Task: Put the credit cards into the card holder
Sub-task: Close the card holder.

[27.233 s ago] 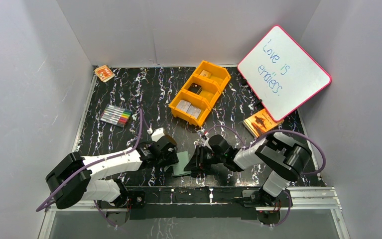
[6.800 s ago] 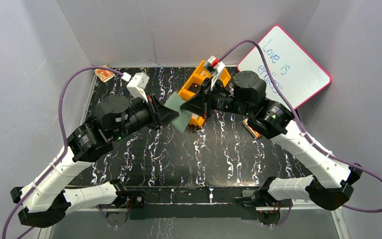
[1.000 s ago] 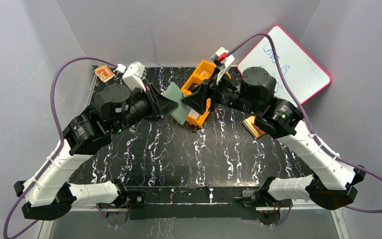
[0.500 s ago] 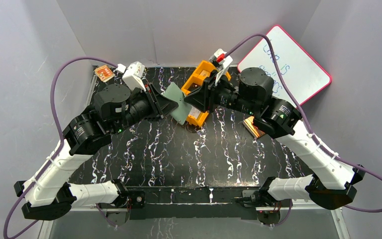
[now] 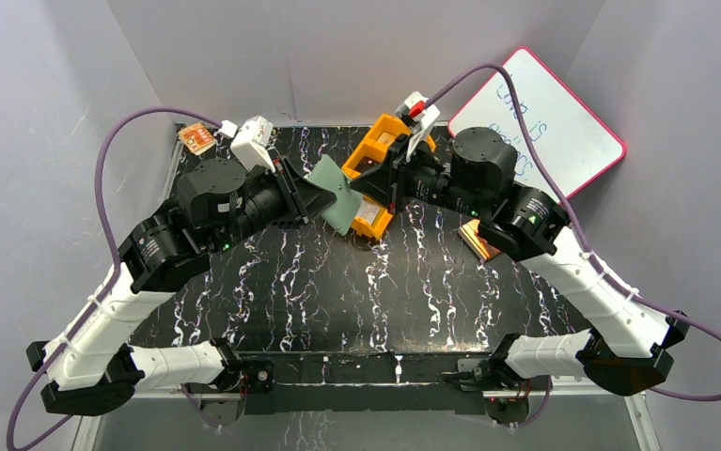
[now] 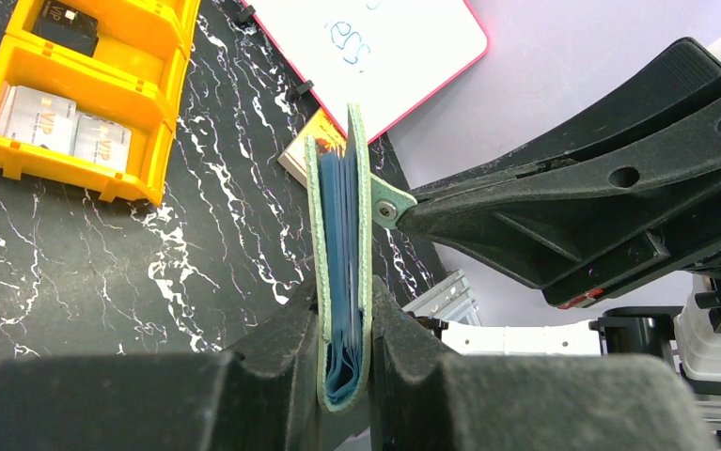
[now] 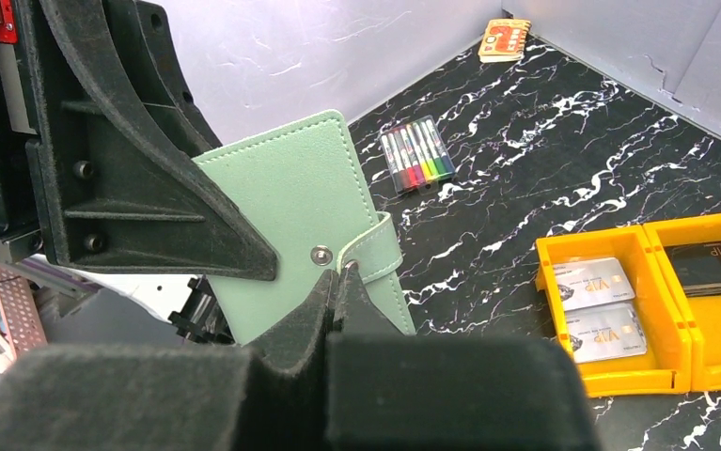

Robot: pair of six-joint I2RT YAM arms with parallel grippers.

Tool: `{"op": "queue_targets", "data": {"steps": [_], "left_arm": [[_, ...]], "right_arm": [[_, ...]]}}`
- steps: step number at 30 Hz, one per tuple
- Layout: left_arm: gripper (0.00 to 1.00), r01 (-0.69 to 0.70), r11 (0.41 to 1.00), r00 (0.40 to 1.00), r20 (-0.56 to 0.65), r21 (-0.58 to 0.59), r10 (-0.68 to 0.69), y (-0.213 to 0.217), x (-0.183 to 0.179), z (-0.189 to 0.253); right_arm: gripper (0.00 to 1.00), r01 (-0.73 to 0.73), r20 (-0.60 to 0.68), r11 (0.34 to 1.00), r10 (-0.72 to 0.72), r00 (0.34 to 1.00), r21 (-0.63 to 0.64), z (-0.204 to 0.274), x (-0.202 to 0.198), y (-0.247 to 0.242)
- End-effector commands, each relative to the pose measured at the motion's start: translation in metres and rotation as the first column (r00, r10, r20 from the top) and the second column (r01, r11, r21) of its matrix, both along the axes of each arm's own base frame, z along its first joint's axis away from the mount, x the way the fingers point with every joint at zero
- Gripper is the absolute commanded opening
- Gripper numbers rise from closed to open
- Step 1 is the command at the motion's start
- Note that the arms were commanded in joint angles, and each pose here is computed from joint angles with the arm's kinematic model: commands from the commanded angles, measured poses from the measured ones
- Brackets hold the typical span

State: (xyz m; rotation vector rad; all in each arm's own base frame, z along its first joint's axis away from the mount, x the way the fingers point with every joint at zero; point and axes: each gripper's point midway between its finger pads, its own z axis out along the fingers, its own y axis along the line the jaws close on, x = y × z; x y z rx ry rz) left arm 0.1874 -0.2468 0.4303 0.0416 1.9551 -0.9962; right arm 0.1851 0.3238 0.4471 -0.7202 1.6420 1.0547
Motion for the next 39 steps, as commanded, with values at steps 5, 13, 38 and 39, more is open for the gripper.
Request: {"op": "queue_targets", "data": {"steps": [5,13,38,39], "left_arm": [[0.0,0.032,0.999,0.999,0.038,-0.04,-0.03,0.0,-0.006,0.017],[0.0,0.049,0.998,0.998,0.034,-0.03,-0.048,-0.003,-0.007,0.016],[0.0,0.231,0.971,0.973,0.039,-0.066,-0.229,-0.03,-0.028,0.024],[0.0,0.244,0.967,0.97,0.042,-0.072,-0.241,-0.032,-0.029,0.026]], "right_arm": [[0.0,-0.077,0.123,0.996,0.07,0.99,0.055,0.034,-0.016,-0.006],[0.0,-0.172,0.147,0.985,0.169,0.975,0.01,0.033,-0.029,-0.001],[0.0,-0.19,0.061,0.981,0.192,0.979,-0.046,0.003,-0.023,0.013],[0.0,-0.191,0.056,0.98,0.194,0.979,-0.048,0.001,-0.023,0.014]]}}
